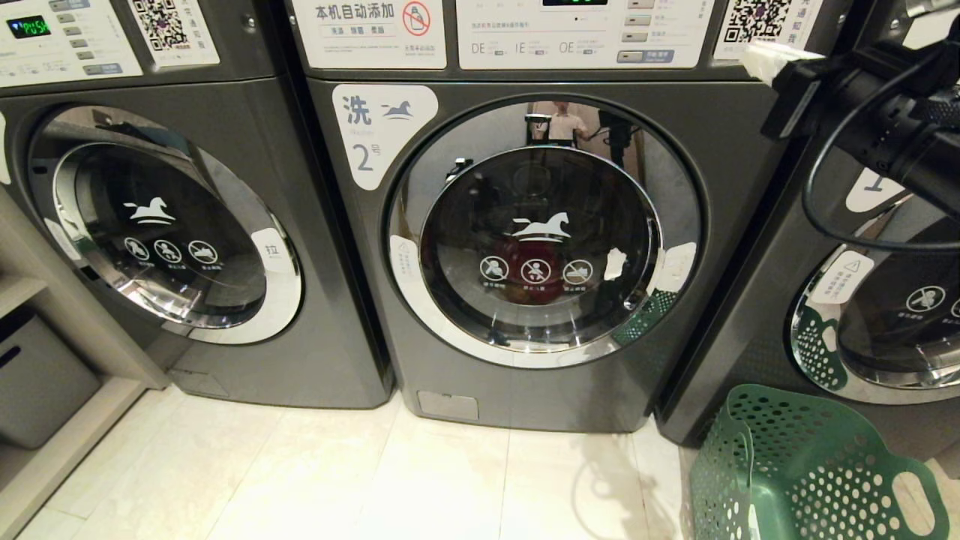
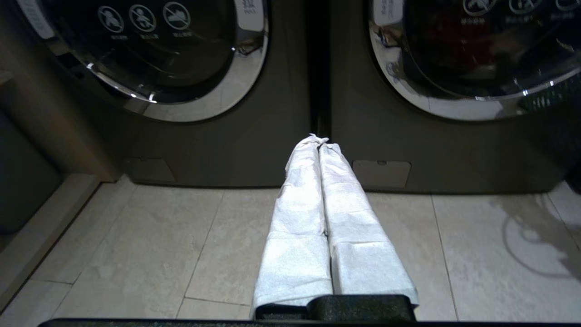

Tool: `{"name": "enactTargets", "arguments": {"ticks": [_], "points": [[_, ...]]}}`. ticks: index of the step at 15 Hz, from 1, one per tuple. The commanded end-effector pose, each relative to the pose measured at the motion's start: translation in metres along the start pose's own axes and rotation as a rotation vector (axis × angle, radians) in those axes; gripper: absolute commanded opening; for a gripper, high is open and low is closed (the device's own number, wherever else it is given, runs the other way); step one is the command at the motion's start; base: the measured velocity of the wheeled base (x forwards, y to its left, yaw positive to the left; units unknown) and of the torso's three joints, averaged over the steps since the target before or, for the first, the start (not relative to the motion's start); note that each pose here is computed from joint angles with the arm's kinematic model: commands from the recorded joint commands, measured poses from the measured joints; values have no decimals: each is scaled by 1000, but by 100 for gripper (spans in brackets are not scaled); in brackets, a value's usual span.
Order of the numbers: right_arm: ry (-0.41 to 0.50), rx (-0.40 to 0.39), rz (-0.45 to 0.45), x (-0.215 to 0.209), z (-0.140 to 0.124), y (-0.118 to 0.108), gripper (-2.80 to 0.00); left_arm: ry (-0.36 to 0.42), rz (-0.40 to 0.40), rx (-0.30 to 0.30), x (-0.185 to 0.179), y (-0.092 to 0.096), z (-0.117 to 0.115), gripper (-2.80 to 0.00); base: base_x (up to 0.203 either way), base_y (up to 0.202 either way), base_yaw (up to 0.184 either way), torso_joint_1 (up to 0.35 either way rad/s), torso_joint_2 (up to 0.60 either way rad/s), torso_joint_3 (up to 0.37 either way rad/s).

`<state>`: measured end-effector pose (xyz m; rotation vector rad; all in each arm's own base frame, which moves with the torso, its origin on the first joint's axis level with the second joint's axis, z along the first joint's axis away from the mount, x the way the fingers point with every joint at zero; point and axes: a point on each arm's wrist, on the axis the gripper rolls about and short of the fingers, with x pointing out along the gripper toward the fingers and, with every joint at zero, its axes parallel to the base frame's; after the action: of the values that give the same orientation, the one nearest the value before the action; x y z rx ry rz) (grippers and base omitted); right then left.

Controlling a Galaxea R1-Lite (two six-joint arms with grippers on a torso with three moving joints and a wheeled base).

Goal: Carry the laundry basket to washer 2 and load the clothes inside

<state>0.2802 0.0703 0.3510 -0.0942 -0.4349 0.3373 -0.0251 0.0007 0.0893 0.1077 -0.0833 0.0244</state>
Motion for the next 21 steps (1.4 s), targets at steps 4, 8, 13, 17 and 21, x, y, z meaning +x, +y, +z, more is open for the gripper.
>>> {"name": "enactTargets", "arguments": {"ticks": [4, 8, 13, 17, 21], "points": [[11, 40, 60, 57, -36, 9, -280, 17, -57, 72, 2, -2, -8, -280, 0, 0, 0, 0, 0, 0], [-118, 27, 35, 95, -38, 5, -280, 18, -57, 67, 2, -2, -9, -280, 0, 0, 0, 0, 0, 0], [-177, 28, 36, 107, -33, 11, -280, 34, -60, 48, 2, -2, -10, -280, 0, 0, 0, 0, 0, 0], [-210, 32, 43, 119, -36, 16, -280, 73, -54, -15, 2, -3, -14, -280, 0, 0, 0, 0, 0, 0], [-221, 29, 32, 131, -48, 16, -280, 73, -54, -17, 2, -3, -14, -280, 0, 0, 0, 0, 0, 0]]}}
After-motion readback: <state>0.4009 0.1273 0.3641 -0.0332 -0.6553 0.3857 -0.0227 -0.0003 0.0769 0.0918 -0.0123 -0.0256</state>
